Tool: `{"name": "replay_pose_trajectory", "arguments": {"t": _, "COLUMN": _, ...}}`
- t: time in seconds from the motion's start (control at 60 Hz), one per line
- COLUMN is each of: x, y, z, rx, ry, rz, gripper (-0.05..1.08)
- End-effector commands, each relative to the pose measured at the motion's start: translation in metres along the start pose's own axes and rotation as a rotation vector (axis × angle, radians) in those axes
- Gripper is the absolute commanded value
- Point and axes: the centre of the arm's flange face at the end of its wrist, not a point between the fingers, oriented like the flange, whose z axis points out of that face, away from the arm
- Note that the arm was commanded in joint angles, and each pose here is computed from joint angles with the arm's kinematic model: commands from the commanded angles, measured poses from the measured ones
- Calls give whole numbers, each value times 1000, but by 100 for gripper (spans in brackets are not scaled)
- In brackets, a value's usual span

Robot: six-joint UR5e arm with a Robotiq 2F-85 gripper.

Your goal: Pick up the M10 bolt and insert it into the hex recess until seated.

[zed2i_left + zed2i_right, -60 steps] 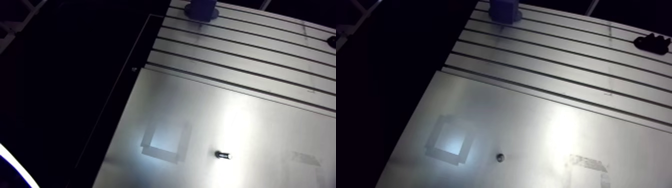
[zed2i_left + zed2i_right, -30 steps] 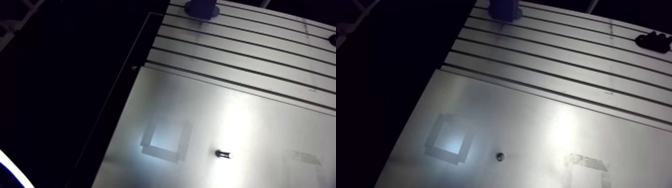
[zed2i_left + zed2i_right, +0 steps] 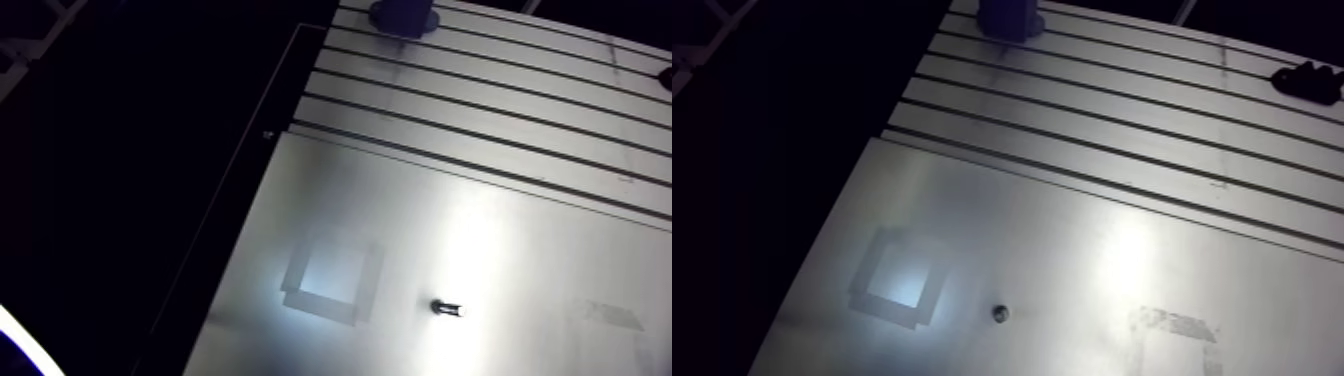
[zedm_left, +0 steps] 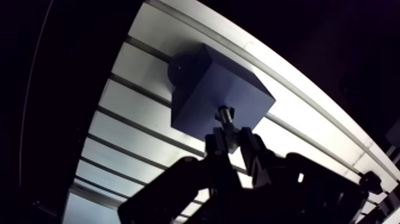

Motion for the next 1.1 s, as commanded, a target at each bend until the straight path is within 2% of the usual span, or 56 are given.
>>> {"name": "replay_pose_trajectory", "arguments": {"t": 0.017, "x": 0, "y": 1, "z": 1, "rx": 0, "ry": -1, "rz": 1, "gripper": 102}}
{"name": "replay_pose_trajectory", "arguments": {"t": 1.1, "x": 1, "y": 2, "z": 10, "rx": 8, "ry": -15, "rz": -1, "gripper": 102}}
